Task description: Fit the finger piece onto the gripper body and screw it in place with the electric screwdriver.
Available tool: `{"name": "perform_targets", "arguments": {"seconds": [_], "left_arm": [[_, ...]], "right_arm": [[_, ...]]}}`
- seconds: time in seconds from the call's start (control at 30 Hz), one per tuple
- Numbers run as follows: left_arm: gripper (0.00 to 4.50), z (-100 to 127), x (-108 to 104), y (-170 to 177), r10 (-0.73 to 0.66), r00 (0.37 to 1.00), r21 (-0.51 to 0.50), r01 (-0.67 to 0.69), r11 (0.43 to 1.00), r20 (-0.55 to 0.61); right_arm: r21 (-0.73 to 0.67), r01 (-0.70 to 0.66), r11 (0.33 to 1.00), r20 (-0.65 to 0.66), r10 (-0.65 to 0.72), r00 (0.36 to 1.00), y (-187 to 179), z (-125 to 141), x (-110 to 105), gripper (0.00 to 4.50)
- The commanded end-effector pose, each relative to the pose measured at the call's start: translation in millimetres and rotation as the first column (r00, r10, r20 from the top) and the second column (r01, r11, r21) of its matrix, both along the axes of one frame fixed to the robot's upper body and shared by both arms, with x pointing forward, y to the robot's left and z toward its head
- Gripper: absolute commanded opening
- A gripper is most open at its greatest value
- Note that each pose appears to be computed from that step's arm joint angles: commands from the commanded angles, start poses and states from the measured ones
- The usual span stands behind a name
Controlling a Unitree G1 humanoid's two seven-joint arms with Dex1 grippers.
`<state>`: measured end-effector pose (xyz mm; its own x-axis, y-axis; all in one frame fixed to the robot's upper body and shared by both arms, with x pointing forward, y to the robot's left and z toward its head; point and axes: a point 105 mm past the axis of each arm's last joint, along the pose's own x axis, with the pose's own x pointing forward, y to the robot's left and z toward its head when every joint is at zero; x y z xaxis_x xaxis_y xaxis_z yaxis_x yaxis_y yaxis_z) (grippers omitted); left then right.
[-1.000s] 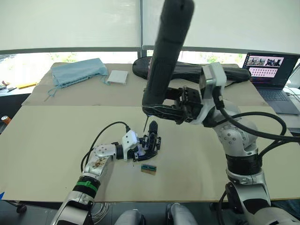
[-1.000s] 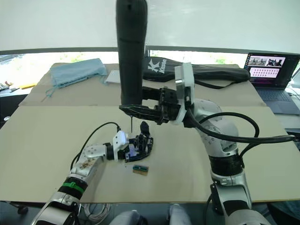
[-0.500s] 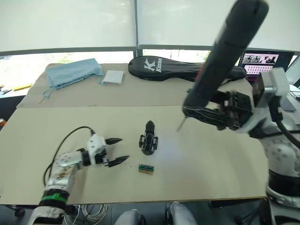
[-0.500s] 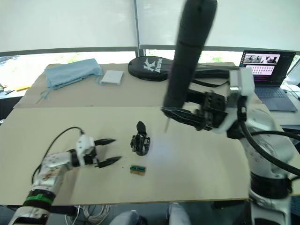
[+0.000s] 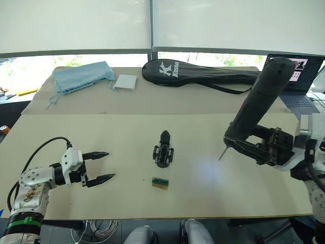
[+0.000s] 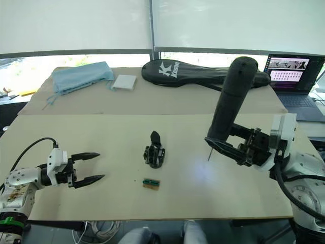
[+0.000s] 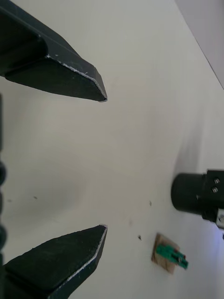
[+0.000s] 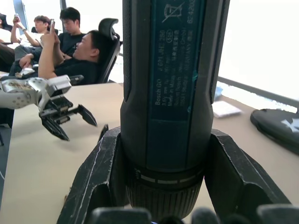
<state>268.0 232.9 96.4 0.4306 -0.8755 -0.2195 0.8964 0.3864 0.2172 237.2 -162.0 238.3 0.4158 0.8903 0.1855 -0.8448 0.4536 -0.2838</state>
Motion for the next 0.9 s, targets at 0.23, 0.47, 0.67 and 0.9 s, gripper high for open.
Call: {"name": "perform_targets", "arguments": {"seconds": [0.23, 0.47, 0.67, 0.9], "left_arm": [[4.44, -12, -28, -63, -0.262, 0.955, -0.022, 0.262, 0.965, -0.137], [4.44, -37, -18, -97, -0.298, 0.95, 0.017, 0.301, 0.953, -0.095], [4.44, -43, -12, -112, -0.334, 0.94, 0.016, 0.336, 0.942, -0.072], [4.44, -46, -11, -132, -0.382, 0.921, -0.003, 0.383, 0.924, -0.078]], "right_arm": [[0.03, -0.274, 0.961, 0.065, 0.272, 0.96, 85, 9, -20, 1.92], [0.013, -0.389, 0.921, 0.084, 0.386, 0.919, 106, -3, -26, 1.92], [0.0, -0.416, 0.909, 0.101, 0.414, 0.905, 115, -12, -28, 1.92], [-0.045, -0.431, 0.901, 0.113, 0.433, 0.894, 122, -25, -25, 1.92]]}}
